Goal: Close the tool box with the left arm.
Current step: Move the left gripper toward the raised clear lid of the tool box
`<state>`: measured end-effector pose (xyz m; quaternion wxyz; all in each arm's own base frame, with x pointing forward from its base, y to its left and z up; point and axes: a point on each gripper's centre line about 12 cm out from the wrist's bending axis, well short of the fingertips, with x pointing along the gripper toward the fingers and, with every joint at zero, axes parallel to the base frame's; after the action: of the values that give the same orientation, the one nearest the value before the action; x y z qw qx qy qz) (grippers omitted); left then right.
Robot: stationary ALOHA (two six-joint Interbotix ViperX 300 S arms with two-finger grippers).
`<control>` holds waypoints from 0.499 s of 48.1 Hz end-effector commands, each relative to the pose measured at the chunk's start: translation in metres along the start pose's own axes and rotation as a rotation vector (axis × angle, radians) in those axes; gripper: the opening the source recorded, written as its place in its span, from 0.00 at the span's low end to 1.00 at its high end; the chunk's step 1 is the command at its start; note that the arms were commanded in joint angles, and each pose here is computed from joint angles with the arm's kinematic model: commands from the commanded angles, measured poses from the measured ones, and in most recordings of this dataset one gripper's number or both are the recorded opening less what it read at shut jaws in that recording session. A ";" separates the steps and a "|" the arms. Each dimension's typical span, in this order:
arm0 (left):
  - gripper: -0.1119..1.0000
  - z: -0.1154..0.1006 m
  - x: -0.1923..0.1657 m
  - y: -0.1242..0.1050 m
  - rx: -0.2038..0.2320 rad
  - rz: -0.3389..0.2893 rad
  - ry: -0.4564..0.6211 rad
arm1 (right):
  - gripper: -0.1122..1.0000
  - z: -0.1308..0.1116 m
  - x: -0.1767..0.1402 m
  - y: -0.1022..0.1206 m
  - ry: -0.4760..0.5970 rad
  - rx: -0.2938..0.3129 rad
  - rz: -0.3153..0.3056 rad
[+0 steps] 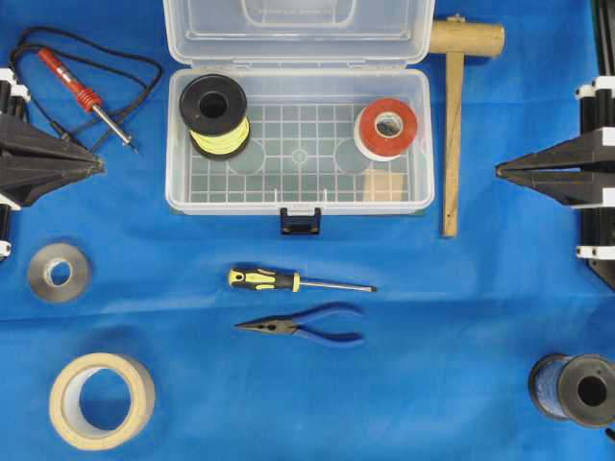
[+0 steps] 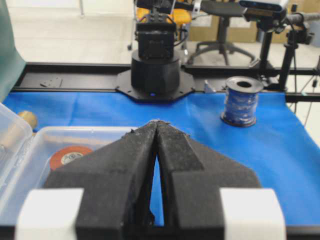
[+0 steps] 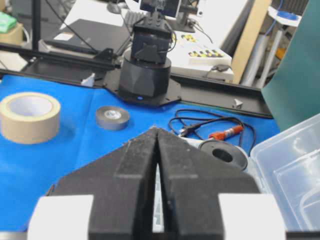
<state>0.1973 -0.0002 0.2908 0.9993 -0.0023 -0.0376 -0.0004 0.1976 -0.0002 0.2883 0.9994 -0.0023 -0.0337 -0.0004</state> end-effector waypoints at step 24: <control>0.11 0.030 0.020 0.039 0.002 0.183 -0.071 | 0.10 0.015 0.007 -0.003 -0.014 0.000 -0.015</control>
<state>0.2085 0.0279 0.3090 0.9958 -0.0062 -0.0610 0.0684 0.2004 -0.0024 0.2962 0.9994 -0.0002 -0.0330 -0.0057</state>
